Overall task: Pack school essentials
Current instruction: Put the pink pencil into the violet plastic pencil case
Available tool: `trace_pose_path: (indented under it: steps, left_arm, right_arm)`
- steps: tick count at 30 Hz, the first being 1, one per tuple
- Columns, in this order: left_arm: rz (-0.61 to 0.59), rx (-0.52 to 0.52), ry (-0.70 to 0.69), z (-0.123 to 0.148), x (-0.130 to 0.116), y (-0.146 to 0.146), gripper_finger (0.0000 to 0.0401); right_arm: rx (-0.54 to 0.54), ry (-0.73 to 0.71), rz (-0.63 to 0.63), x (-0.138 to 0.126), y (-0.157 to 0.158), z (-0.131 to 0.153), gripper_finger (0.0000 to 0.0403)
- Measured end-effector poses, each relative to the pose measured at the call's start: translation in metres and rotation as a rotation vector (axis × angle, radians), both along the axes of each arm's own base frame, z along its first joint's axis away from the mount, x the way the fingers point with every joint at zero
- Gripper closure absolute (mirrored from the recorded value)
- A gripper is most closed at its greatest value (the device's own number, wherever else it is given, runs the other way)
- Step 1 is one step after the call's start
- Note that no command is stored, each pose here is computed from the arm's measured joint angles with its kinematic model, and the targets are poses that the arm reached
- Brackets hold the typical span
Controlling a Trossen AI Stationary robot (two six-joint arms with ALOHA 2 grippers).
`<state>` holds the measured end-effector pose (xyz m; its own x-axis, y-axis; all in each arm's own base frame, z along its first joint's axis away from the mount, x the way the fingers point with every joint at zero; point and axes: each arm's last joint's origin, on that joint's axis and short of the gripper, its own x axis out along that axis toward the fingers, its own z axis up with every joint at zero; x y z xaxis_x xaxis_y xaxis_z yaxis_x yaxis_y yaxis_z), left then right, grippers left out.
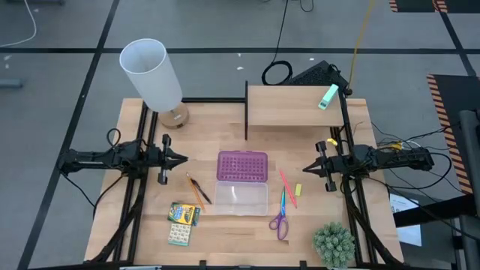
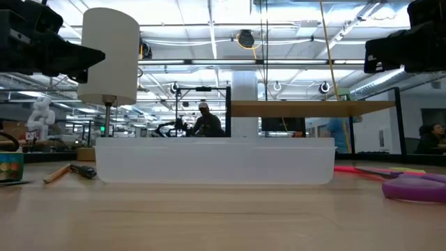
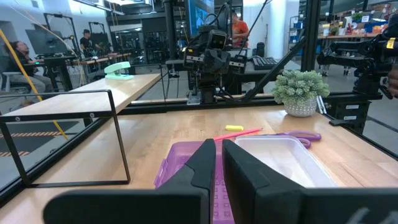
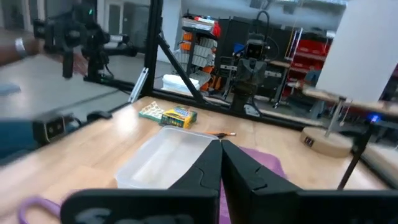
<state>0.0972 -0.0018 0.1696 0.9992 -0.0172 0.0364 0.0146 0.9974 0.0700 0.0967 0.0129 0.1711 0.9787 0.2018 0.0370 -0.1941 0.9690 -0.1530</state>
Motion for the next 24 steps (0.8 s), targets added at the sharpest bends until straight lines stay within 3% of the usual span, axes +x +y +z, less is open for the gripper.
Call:
trace_pose_path:
  steps: [4,11,14,20,24]
  left_arm:
    - [0.000,0.000,0.000,0.000,0.000,0.000,0.0368]
    - [0.000,0.000,0.000,0.000,0.000,0.000,0.0368]
    - [0.000,0.000,0.000,0.000,0.000,0.000,0.0368]
    - [0.000,0.000,0.000,0.000,0.000,0.000,0.0368]
    - [0.000,0.000,0.001,0.000,0.000,0.000,0.0368]
  right_arm:
    - [0.108,-0.006,-0.092,0.000,-0.003,0.002,0.0403]
    - [0.180,-0.007,-0.082,0.000,-0.003,0.004,0.0403]
    - [0.229,0.064,-0.075,0.000,-0.002,0.000,0.0403]
    - [0.262,0.094,-0.061,-0.003,-0.002,0.032,0.0403]
    - [0.261,0.094,-0.061,-0.005,-0.002,0.069,0.0403]
